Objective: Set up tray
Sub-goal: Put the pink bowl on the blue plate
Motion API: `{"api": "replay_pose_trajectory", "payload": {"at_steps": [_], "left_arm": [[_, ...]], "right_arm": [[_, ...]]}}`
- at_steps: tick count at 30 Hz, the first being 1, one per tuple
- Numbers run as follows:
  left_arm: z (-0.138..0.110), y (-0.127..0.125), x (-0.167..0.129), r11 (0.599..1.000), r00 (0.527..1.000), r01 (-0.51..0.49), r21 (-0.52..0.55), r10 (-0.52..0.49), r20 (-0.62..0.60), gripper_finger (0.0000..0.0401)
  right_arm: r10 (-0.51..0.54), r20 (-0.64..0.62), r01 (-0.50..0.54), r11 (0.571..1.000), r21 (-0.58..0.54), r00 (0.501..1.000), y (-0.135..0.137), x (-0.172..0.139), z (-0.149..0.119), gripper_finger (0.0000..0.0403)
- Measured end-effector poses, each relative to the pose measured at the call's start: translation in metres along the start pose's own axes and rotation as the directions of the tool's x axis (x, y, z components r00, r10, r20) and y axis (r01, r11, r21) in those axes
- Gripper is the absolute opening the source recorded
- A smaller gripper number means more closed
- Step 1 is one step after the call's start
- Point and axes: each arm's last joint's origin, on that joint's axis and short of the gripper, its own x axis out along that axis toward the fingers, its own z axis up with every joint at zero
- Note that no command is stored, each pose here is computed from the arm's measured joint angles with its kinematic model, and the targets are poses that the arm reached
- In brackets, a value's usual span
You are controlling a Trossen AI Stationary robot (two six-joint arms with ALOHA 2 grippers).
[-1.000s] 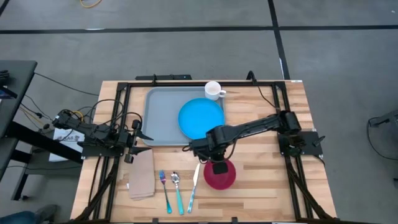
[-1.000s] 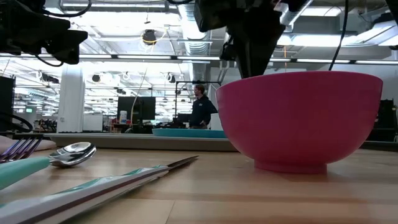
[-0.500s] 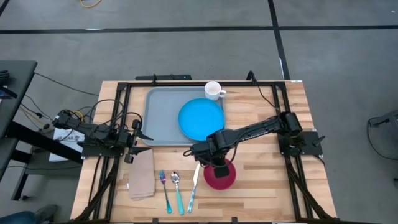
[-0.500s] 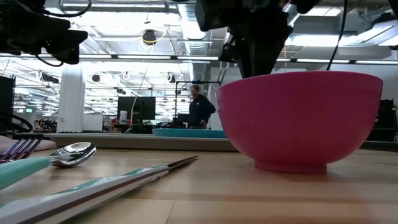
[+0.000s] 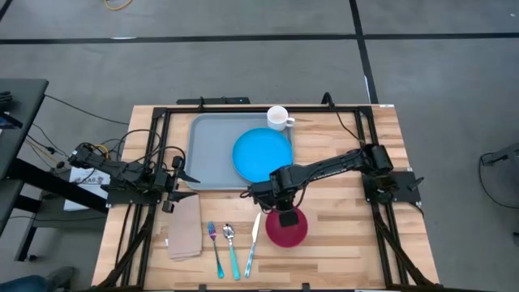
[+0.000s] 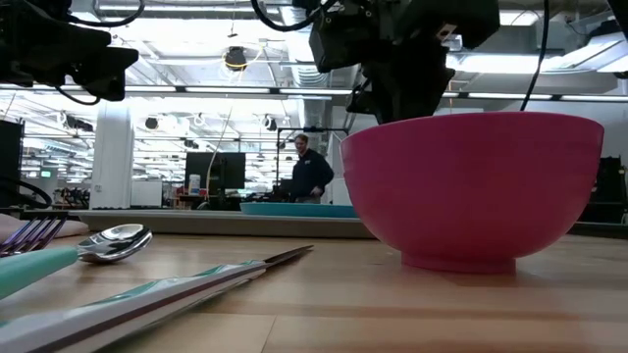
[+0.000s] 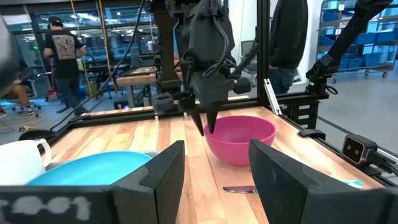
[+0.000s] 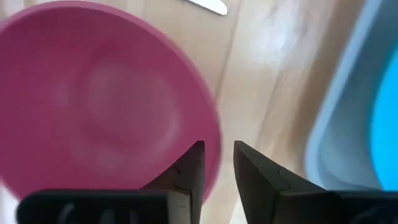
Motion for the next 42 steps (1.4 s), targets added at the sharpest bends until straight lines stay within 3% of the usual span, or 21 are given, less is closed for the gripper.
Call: {"api": "replay_pose_trajectory", "payload": {"at_steps": [15, 26, 34, 42], "left_arm": [[0.0, 0.0, 0.0, 1.0, 1.0, 0.0, -0.003, 0.0, 0.0, 0.0169], [0.0, 0.0, 0.0, 1.0, 1.0, 0.0, 0.0, 0.0, 0.0, 0.0169], [0.0, 0.0, 0.0, 1.0, 1.0, 0.0, -0.001, 0.0, 0.0, 0.0169], [0.0, 0.0, 0.0, 1.0, 1.0, 0.0, -0.004, 0.0, 0.0, 0.0169]], "right_arm": [[0.028, -0.023, -0.028, 1.0, 0.005, 0.999, -0.001, 0.017, -0.006, 0.0009], [0.044, 0.015, -0.045, 0.998, 0.053, 0.999, -0.02, -0.002, -0.001, 0.0005], [-0.003, 0.191, -0.041, 0.973, 0.226, 0.981, -0.073, -0.056, 0.008, 0.0002], [-0.075, 0.237, -0.058, 0.858, 0.511, 0.969, -0.158, -0.08, -0.022, 0.0002]]}}
